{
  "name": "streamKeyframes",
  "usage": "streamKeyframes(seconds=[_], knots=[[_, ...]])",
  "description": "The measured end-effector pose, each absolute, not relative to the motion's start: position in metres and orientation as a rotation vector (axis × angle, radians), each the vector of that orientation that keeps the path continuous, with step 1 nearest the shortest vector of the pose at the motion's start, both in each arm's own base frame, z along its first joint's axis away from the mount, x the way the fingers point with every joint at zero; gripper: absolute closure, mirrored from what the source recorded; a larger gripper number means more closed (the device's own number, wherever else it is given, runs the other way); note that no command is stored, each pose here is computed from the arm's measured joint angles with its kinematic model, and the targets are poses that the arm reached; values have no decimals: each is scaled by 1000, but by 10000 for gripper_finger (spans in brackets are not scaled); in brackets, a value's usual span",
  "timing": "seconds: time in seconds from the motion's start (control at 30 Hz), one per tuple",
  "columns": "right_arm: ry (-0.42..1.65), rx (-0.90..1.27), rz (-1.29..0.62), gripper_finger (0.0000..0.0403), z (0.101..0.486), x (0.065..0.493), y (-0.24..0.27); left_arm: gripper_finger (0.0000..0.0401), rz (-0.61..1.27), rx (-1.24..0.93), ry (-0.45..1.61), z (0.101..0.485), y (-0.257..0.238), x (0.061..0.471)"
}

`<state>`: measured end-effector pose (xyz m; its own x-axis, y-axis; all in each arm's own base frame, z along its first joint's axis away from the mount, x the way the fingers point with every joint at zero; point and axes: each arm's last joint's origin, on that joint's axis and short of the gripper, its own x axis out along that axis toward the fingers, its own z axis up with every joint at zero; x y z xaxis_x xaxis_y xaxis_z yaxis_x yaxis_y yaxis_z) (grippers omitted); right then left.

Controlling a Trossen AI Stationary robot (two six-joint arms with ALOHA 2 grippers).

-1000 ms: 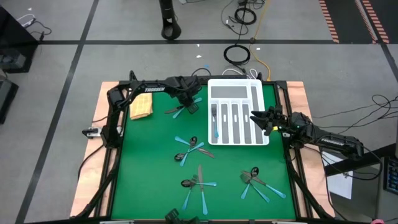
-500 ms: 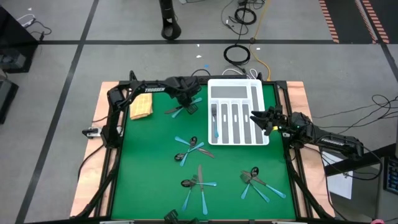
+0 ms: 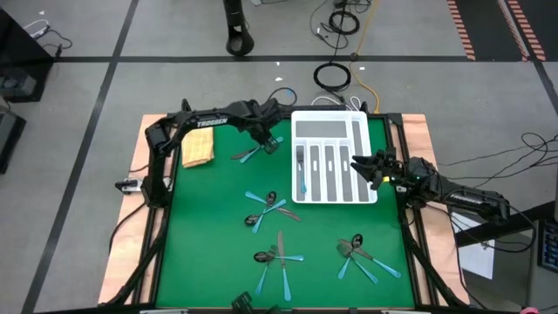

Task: Sort silverware
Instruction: Put the blue fork into the silverware organizer

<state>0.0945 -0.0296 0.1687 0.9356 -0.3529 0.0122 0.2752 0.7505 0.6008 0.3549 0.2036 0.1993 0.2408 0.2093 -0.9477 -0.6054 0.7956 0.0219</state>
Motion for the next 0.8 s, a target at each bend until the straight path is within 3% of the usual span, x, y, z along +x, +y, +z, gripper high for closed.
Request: streamKeyframes(seconds=[0.13, 0.5, 0.8], knots=[[-127, 651, -336, 183, 169, 95, -29, 377, 510, -380, 1202, 196, 204, 358], [-129, 657, -336, 183, 169, 95, -29, 232, 537, -386, 1211, 193, 205, 358], [-129, 657, -336, 183, 169, 95, -29, 214, 585, -399, 1286, 164, 208, 362]])
